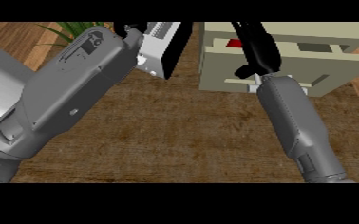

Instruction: Pick up the can, place it into the drawer and close the drawer

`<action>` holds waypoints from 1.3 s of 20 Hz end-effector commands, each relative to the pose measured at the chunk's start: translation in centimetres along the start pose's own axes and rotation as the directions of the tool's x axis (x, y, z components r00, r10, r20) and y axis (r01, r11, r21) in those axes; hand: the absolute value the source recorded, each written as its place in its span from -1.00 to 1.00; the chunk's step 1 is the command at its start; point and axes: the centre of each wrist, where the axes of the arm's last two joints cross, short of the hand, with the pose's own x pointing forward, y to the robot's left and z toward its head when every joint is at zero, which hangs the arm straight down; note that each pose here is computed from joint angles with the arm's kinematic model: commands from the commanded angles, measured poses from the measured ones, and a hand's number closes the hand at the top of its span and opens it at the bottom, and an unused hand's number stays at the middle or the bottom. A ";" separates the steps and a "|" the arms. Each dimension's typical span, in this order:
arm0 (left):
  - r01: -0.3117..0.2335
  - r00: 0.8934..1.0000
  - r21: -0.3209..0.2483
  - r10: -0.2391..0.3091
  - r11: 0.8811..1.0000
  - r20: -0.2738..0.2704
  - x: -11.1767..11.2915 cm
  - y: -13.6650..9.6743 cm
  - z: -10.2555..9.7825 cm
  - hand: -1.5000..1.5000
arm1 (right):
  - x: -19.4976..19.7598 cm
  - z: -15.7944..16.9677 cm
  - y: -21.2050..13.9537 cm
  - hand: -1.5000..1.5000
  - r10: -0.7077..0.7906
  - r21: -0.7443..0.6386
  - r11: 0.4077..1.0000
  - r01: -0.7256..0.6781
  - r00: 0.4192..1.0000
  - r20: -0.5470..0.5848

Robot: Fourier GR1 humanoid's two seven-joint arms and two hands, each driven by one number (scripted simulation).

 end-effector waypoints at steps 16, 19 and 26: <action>0.007 0.999 0.000 -0.007 1.000 0.032 1.9 4.0 0.2 -1.00 | -1.6 -4.6 -2.0 -1.00 0.045 -0.135 0.989 -0.056 0.996 -0.083; -0.001 0.999 -0.034 0.002 0.999 0.037 3.5 1.9 1.0 -1.00 | -1.6 -5.6 -3.3 -1.00 0.064 -0.142 0.986 -0.082 0.990 -0.128; 0.013 1.000 -0.060 -0.012 0.998 0.009 1.9 2.2 2.1 -1.00 | -1.8 -7.3 -5.5 -1.00 0.062 -0.115 0.990 -0.077 0.990 -0.126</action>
